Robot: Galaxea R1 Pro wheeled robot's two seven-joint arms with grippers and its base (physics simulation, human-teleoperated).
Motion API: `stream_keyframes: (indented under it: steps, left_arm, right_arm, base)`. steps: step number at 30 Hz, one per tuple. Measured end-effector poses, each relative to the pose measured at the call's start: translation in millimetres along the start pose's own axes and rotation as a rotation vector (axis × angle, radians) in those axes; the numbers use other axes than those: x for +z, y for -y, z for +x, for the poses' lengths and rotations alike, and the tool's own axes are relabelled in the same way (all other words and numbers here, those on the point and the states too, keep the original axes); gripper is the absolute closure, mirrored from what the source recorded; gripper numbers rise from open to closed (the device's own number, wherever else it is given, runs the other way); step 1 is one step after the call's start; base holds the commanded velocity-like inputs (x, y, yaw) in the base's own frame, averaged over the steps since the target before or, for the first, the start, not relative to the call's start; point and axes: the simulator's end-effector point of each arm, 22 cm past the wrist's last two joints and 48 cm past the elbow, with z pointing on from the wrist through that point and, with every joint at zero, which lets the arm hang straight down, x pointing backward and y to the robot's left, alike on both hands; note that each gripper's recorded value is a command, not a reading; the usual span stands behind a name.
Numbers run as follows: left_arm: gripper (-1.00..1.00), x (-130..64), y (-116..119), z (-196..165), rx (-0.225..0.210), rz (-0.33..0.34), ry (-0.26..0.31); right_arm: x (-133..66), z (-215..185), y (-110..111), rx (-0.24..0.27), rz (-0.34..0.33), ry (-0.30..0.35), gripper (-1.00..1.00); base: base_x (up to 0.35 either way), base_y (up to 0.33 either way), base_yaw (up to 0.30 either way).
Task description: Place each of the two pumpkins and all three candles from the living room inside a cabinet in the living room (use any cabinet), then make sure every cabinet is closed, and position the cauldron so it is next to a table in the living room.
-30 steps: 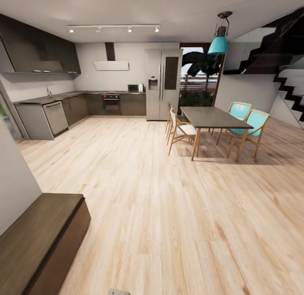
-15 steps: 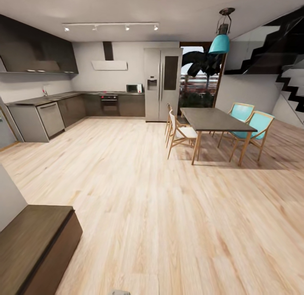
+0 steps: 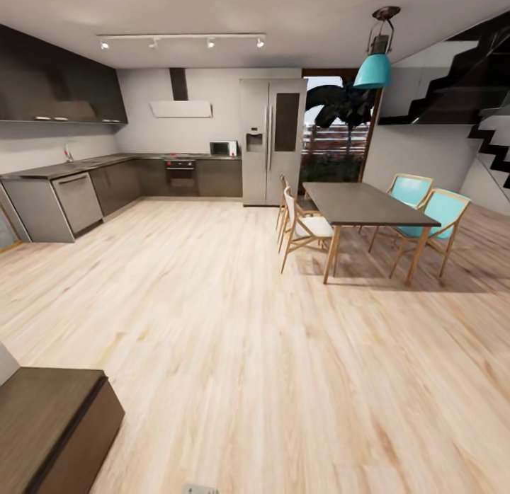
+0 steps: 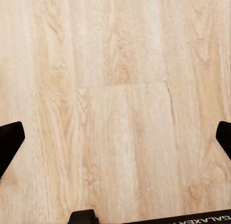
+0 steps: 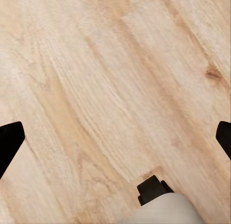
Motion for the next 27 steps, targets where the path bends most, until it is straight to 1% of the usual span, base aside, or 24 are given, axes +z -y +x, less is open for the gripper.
stream_keyframes:
  steps: [8, 12, 15, 24, 27]
  left_arm:
    - [-1.00, 0.1, 0.1, 1.1, 0.001, 0.000, -0.002]
    - [-1.00, 0.8, 0.4, 9.9, 0.002, 0.000, -0.020]
    - [-1.00, 1.2, 0.4, 16.4, 0.013, -0.001, -0.033]
    - [-1.00, 1.3, 1.0, 18.1, 0.017, -0.001, -0.037]
    - [-1.00, 1.3, 0.9, 18.1, 0.017, -0.001, -0.037]
  right_arm:
    - [0.0, 0.3, 0.0, 0.000, 0.000, -0.001, -1.00]
    - [0.0, 0.3, 0.0, -0.001, 0.000, -0.001, -1.00]
    - [0.0, 0.3, 0.0, -0.001, 0.000, -0.001, -1.00]
    - [0.0, 0.2, -0.1, -0.001, 0.000, 0.000, -1.00]
    - [0.0, 0.3, -0.1, -0.001, 0.000, -0.001, -1.00]
  base:
    - [0.342, -0.084, 0.021]
    - [0.342, -0.101, 0.092]
    - [0.342, -0.103, 0.113]
    - [0.342, -0.103, 0.116]
    - [0.342, -0.023, 0.024]
